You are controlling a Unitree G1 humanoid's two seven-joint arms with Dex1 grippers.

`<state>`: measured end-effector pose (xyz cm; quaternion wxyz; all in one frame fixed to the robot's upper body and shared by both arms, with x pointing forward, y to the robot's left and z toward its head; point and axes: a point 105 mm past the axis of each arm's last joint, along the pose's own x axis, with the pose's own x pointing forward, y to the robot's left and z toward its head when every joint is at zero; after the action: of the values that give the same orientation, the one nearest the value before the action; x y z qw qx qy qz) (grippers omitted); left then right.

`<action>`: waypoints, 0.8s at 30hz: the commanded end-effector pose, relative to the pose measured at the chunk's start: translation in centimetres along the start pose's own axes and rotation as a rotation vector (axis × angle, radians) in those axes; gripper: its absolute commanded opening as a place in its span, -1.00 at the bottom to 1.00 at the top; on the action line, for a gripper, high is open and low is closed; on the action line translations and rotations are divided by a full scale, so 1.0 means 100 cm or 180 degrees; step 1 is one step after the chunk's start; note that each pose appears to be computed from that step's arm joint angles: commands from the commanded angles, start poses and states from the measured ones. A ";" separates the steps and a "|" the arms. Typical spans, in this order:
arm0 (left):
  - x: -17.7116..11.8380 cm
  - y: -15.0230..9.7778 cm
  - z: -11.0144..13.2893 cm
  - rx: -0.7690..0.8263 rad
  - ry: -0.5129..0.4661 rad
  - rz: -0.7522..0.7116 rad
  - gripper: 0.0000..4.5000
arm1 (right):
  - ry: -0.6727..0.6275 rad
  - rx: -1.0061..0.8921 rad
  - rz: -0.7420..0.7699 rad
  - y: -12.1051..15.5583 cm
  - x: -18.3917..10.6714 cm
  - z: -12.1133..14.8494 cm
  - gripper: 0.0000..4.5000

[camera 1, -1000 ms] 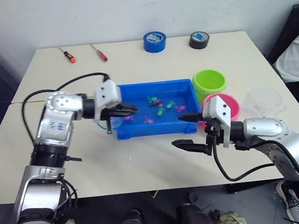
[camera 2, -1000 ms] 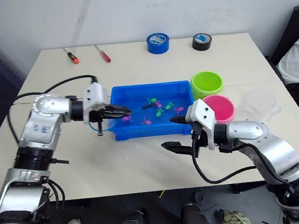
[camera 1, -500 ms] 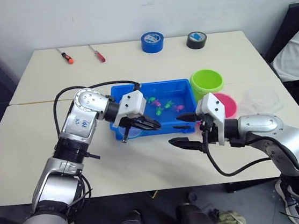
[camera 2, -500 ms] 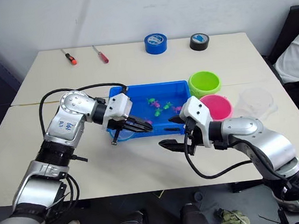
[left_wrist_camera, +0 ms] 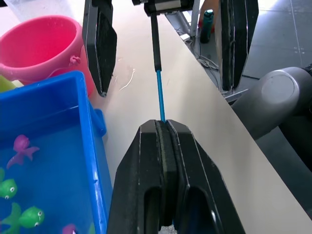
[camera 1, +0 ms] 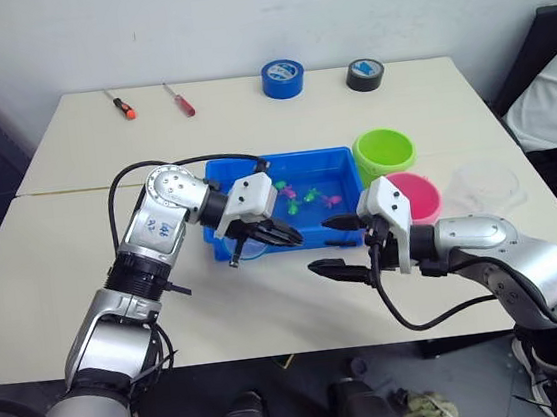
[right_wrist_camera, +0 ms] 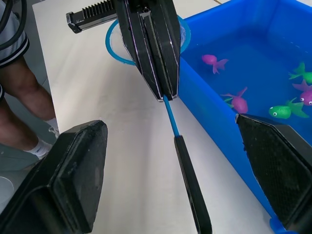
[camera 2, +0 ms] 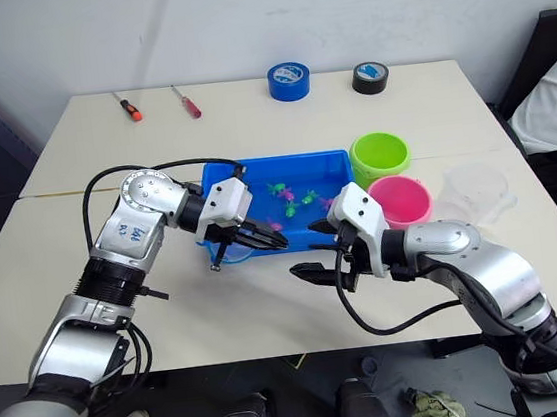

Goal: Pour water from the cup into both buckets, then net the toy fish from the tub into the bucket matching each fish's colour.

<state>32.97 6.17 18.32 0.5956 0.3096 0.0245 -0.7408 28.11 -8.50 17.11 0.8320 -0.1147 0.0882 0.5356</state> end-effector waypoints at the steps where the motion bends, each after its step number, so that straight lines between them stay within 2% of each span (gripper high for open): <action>1: -0.005 0.000 0.008 0.0115 0.0000 0.0004 -0.96 | -0.0086 -0.0183 -0.0012 -0.001 -0.004 0.012 1.00; 6: -0.007 0.001 0.009 0.0091 -0.0004 0.0028 -0.96 | -0.0090 -0.0187 -0.0009 -0.001 -0.004 0.013 1.00; 7: -0.007 0.001 0.009 0.0090 -0.0006 0.0029 -1.00 | -0.0096 -0.0188 -0.0007 -0.001 -0.005 0.013 0.81; 9: -0.006 0.001 0.009 0.0090 -0.0009 0.0029 -1.00 | -0.0108 -0.0198 0.0003 0.000 -0.005 0.013 0.67; 13: -0.006 0.001 0.010 0.0087 -0.0012 0.0032 -1.00 | -0.0098 -0.0198 0.0005 0.000 -0.006 0.013 -0.05; 15: -0.007 0.002 0.010 0.0085 -0.0014 0.0038 -1.00 | -0.0096 -0.0199 0.0003 0.000 -0.006 0.012 -0.55; 18: -0.008 0.003 0.011 0.0084 -0.0014 0.0055 -1.00 | -0.0092 -0.0199 0.0003 0.000 -0.007 0.012 -0.98; 24: -0.010 0.004 0.010 0.0082 0.0004 0.0078 -1.00 | -0.0099 -0.0207 0.0000 -0.001 -0.006 0.012 -0.98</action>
<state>33.01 6.44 18.35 0.5997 0.3048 0.0334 -0.7392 28.00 -8.59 17.32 0.8273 -0.1213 0.0822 0.5423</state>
